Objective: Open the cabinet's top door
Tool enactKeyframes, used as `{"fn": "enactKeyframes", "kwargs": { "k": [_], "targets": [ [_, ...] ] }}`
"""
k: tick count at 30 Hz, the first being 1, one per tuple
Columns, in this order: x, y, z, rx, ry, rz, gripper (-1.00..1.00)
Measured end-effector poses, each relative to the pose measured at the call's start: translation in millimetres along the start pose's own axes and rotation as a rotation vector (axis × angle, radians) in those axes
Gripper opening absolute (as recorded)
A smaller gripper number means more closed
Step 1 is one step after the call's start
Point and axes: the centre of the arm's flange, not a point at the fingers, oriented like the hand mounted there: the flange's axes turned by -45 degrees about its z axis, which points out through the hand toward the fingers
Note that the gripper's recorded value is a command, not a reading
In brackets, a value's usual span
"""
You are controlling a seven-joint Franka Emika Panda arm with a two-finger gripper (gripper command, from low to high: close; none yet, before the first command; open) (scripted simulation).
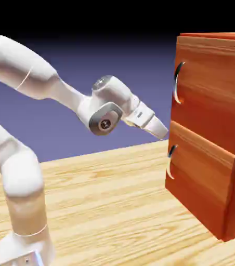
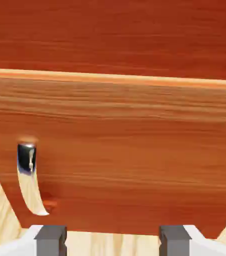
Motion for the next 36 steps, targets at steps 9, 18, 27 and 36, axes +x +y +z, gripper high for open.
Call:
{"fn": "enactKeyframes", "kwargs": {
  "k": [9,18,27,36],
  "targets": [
    [37,18,-32,-0.023,0.118,0.047,0.0],
    [62,23,-61,-0.036,0.238,0.075,0.0],
    [77,14,-80,-0.041,0.359,0.085,0.0],
    [87,-8,-84,-0.042,0.474,0.081,0.0]
  ]
}}
